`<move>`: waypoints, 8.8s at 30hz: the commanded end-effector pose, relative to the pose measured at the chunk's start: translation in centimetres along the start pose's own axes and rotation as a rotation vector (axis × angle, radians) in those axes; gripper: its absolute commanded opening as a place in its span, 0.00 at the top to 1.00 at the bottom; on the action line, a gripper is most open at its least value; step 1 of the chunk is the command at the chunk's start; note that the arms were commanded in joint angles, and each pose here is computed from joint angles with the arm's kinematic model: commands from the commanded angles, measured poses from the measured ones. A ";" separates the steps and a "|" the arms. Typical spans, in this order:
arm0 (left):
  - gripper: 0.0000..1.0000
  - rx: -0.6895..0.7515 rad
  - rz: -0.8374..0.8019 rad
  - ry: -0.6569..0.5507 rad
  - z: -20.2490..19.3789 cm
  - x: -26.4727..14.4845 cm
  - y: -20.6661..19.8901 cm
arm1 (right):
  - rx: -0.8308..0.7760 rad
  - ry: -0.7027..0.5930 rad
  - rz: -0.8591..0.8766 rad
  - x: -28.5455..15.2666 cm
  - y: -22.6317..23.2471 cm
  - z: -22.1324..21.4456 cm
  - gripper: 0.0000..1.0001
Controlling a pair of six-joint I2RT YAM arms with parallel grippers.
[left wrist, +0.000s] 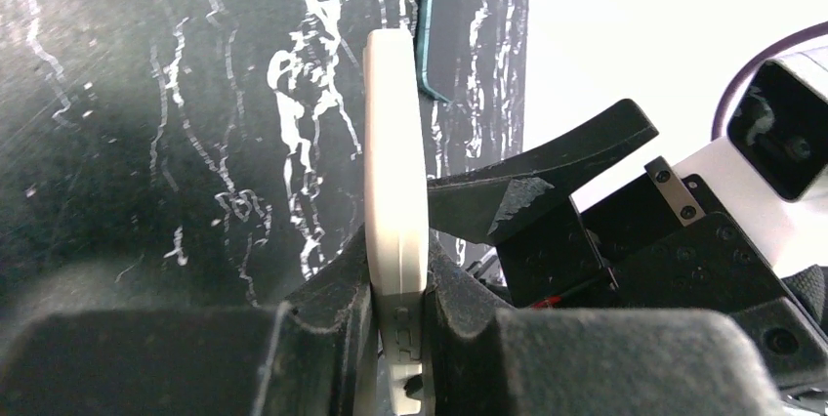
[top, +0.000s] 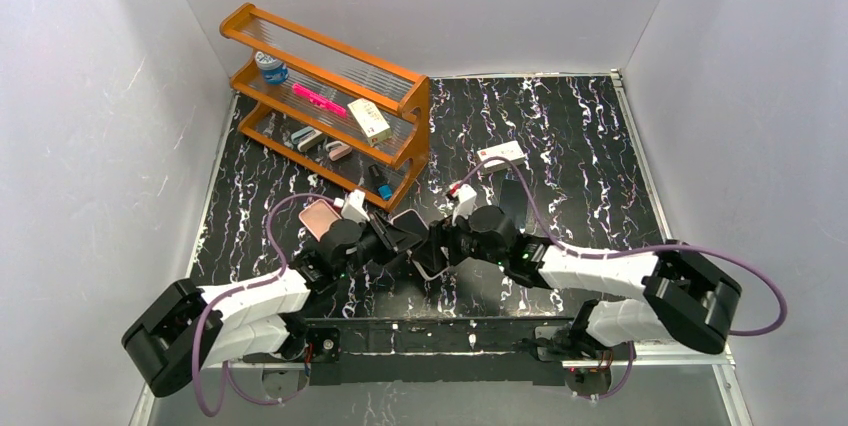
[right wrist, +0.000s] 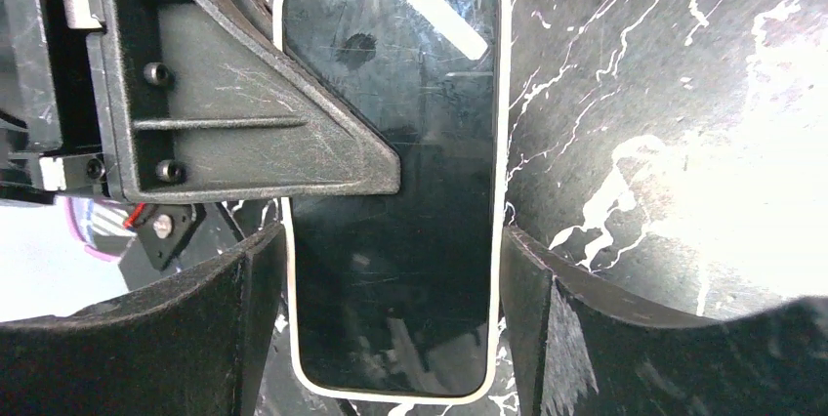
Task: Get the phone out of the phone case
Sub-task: Pick up the phone at the center of the board, then remove the phone case from the phone.
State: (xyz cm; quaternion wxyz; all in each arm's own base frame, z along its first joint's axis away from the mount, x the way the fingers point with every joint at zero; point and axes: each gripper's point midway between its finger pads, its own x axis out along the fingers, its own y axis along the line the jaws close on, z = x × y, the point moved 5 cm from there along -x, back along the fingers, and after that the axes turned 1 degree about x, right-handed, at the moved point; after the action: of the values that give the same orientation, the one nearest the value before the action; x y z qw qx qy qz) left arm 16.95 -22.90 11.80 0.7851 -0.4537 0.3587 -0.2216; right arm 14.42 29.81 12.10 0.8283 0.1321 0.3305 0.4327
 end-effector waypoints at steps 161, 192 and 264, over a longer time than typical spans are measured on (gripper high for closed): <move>0.70 0.171 -0.558 0.006 4.9 -6.3 -11.2 | 0.113 -0.072 0.768 -7.4 6.6 9.5 0.99; 1.00 0.210 -0.595 0.035 4.5 -6.9 -11.6 | -0.138 -0.015 0.745 -8.1 5.4 8.6 0.52; 1.00 -0.047 -0.534 -0.123 4.9 -5.7 -9.9 | -0.554 -0.155 0.427 -5.4 2.1 8.7 0.73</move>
State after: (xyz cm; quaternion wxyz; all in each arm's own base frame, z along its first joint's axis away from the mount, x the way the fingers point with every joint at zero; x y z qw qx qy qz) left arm 16.04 -22.33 23.06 0.6888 -0.5428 0.2558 -0.4069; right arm 16.24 27.68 21.42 0.7006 -0.0424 0.0944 0.7060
